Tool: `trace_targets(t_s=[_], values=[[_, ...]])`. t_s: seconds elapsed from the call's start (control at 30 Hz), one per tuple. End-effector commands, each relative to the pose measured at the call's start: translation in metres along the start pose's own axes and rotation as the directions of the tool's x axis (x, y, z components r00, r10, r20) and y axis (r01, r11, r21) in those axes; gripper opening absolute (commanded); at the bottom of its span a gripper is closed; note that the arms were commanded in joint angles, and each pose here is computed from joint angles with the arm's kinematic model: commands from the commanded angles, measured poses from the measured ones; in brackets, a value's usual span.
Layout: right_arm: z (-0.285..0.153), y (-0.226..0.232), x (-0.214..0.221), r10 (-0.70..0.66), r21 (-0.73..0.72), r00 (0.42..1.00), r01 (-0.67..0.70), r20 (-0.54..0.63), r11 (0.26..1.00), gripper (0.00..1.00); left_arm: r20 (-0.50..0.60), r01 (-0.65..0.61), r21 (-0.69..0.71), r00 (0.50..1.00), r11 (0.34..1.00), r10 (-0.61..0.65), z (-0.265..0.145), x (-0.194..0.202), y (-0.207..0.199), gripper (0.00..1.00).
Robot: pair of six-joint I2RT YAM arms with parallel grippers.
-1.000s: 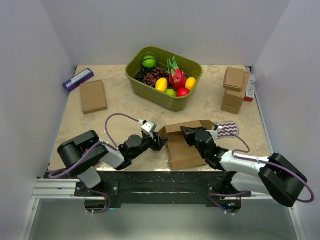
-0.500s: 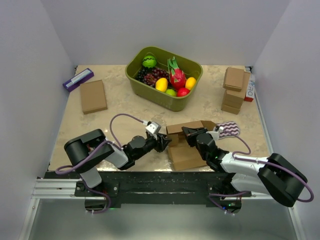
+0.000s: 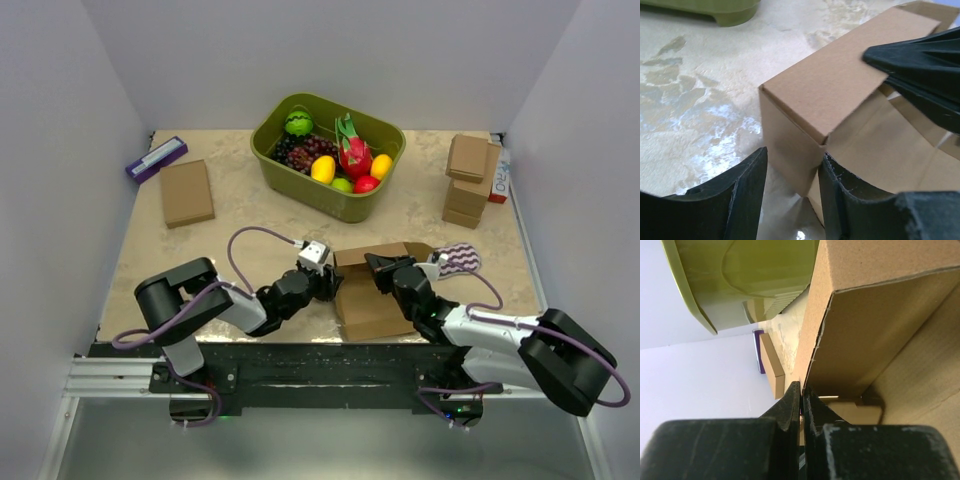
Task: Fold the paper box
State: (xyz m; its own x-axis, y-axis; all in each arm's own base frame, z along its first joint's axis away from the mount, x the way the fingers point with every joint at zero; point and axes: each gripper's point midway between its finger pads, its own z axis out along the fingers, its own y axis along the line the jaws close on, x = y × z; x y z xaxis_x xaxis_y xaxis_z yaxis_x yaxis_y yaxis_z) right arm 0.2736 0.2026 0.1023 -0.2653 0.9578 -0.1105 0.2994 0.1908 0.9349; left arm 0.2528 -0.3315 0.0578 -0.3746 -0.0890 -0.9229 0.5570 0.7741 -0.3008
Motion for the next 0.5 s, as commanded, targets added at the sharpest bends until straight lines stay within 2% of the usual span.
trace_targets(t_s=[0.0, 0.23, 0.33, 0.37, 0.47], values=[[-0.002, -0.037, -0.008, -0.100, 0.138, 0.995, 0.096, 0.023, 0.986, 0.00, -0.013, -0.027, -0.179, 1.000, 0.984, 0.025, 0.006, 0.005, 0.027, 0.48], [-0.004, -0.029, -0.007, -0.098, 0.141, 0.995, 0.095, 0.019, 0.986, 0.00, -0.002, -0.074, -0.227, 0.997, 0.971, 0.076, 0.004, 0.006, 0.034, 0.43], [-0.005, -0.028, -0.007, -0.104, 0.155, 0.994, 0.100, 0.021, 0.983, 0.00, -0.001, -0.116, -0.255, 0.993, 0.960, 0.119, 0.006, 0.005, 0.037, 0.31], [-0.005, -0.027, -0.008, -0.106, 0.151, 0.994, 0.101, 0.022, 0.983, 0.00, 0.002, -0.126, -0.283, 0.991, 0.951, 0.132, 0.007, 0.003, 0.040, 0.22], [-0.005, -0.024, -0.008, -0.122, 0.150, 0.992, 0.118, 0.019, 0.982, 0.00, 0.002, -0.140, -0.331, 0.989, 0.933, 0.149, 0.006, 0.000, 0.048, 0.06]])
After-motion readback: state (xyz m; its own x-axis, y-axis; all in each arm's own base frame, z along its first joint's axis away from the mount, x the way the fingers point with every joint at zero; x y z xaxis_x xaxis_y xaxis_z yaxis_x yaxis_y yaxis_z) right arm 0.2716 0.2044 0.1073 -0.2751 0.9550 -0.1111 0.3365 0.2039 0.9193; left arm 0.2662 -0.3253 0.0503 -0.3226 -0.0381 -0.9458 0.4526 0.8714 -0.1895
